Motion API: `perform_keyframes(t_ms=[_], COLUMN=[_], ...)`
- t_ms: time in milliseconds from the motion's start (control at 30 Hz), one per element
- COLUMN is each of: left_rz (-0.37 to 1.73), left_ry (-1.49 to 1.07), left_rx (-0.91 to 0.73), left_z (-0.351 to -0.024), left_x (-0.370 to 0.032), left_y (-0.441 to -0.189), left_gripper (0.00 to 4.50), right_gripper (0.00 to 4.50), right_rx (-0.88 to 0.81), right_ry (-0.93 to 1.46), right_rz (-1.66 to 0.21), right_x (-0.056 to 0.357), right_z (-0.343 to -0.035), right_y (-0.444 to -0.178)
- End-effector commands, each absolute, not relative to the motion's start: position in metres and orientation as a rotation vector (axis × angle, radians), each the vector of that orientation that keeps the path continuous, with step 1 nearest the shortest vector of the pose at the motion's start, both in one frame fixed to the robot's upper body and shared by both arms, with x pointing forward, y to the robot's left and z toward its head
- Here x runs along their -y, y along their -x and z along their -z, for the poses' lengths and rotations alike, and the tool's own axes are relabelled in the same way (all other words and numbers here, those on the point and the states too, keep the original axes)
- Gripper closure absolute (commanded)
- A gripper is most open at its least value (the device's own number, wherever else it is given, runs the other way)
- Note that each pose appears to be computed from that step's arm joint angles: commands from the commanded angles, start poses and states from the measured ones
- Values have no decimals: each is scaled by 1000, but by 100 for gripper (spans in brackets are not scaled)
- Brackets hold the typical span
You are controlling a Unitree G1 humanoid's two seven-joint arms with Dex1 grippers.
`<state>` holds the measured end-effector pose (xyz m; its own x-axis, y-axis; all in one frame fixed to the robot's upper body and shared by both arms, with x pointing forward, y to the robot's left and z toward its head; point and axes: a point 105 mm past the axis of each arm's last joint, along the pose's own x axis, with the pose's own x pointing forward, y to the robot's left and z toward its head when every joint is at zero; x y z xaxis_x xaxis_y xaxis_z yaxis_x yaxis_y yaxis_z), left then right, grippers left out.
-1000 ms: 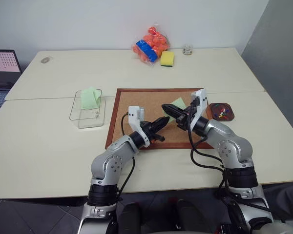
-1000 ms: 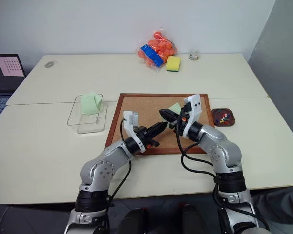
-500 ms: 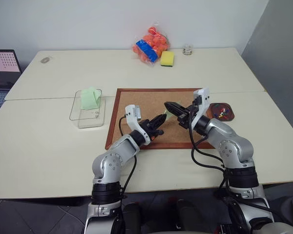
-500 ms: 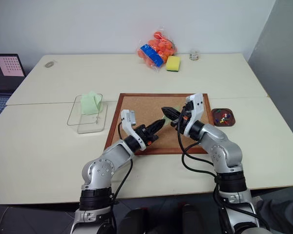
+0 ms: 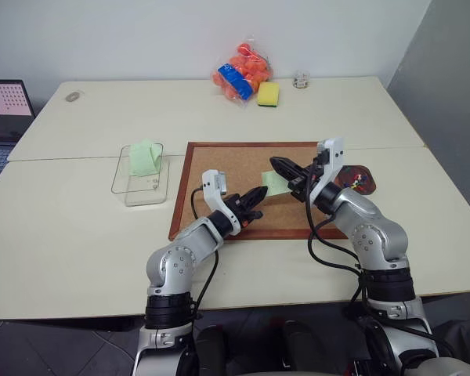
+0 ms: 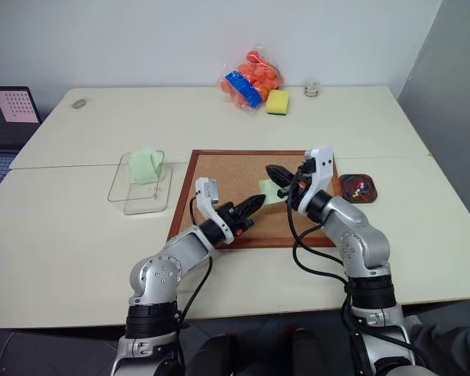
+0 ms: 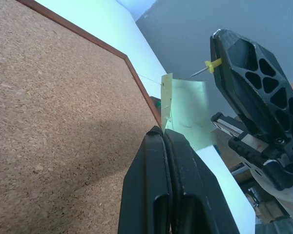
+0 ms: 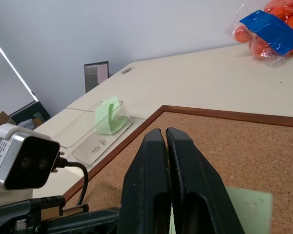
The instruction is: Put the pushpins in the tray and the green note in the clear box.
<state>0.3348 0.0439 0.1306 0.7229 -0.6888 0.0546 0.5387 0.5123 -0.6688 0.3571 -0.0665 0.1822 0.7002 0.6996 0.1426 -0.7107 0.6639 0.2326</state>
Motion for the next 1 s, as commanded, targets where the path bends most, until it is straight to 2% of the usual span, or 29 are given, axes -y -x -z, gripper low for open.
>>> perform_keyframes(t_ms=[33,133,333,533,733,1000], left_rz=[765,752,764,810,876,888], left_ry=[745,753,729,655,538,519], left_rx=[-188,-187,-216,-236,-215,-210], left_z=[-145,-145,-140,-138,-137,-137], left_x=[-45,-47,-46,-40,-29,-29], left_y=[-334,-336,-330,-324,-317,-315], left_gripper=[449,449,449,449,449,449], right_gripper=[450,450,450,450,450,450], right_rx=[114,130,168,94,-1,-43], right_ry=[-279,-268,-161,-47,-59,-99], right_rz=[-790,-746,-408,-157,-99,-98], right_x=[70,80,152,211,227,226], right_z=[-199,-201,-198,-180,-159,-151], right_y=[-357,-362,-381,-391,-400,-414])
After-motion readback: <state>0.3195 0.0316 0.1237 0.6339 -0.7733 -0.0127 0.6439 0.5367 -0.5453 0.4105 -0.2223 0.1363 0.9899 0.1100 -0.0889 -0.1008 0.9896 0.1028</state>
